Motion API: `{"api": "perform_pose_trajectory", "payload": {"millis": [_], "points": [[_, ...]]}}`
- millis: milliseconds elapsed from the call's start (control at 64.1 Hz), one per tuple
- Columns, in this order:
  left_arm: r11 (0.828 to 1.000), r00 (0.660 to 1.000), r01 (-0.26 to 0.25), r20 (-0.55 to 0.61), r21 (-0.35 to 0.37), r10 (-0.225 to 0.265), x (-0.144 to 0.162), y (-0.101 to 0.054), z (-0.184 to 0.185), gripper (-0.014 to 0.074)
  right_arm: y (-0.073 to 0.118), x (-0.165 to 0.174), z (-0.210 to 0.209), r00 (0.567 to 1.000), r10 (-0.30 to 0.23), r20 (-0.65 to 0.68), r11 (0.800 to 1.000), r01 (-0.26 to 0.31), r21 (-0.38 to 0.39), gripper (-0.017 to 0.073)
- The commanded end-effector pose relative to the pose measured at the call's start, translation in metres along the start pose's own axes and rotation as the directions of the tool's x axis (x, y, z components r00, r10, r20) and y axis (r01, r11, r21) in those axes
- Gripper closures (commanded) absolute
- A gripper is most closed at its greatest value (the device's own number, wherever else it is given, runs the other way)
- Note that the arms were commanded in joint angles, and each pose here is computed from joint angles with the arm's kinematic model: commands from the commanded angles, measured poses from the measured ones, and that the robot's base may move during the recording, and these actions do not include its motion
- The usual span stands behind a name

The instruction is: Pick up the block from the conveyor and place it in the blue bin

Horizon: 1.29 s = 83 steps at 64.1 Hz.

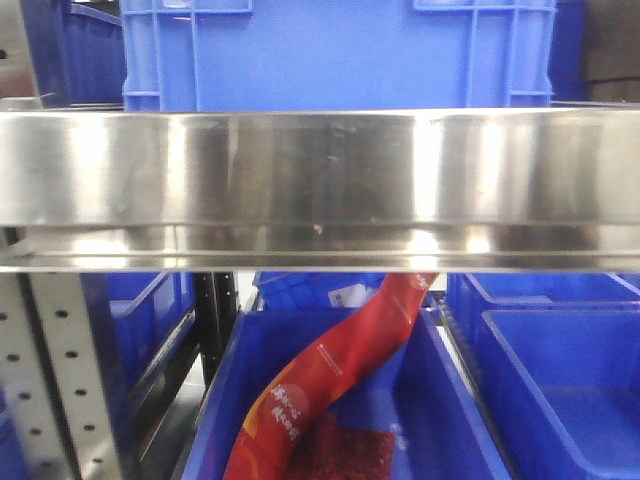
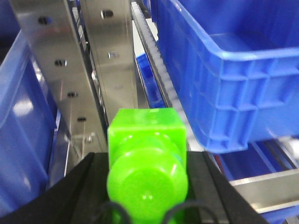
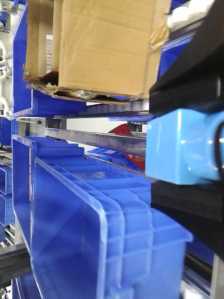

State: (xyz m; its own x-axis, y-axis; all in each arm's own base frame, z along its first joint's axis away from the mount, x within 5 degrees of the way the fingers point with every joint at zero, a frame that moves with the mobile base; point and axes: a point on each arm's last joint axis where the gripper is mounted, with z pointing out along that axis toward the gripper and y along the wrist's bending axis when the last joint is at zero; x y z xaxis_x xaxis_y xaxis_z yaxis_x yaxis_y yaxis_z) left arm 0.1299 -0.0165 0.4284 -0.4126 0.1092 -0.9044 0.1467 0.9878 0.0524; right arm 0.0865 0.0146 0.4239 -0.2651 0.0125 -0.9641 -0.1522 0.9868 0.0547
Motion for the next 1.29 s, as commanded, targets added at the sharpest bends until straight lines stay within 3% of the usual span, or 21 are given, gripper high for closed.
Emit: {"api": "perform_pose_trajectory", "payload": {"millis": [0,1279], "points": [[1.0,1.0,0.004,0.025,0.007,-0.004,-0.0015,-0.001,-0.0017,0.0704,-0.0003,-0.0035,-0.0031,0.999,-0.013,0.03,1.0,0.013,0.003,0.0713],[1.0,1.0,0.004,0.02,0.007,-0.004,-0.0015,-0.001,-0.0003,0.0704,-0.0003,-0.0035,-0.0031,0.999,-0.013,0.03,1.0,0.013,0.003,0.0713]]}}
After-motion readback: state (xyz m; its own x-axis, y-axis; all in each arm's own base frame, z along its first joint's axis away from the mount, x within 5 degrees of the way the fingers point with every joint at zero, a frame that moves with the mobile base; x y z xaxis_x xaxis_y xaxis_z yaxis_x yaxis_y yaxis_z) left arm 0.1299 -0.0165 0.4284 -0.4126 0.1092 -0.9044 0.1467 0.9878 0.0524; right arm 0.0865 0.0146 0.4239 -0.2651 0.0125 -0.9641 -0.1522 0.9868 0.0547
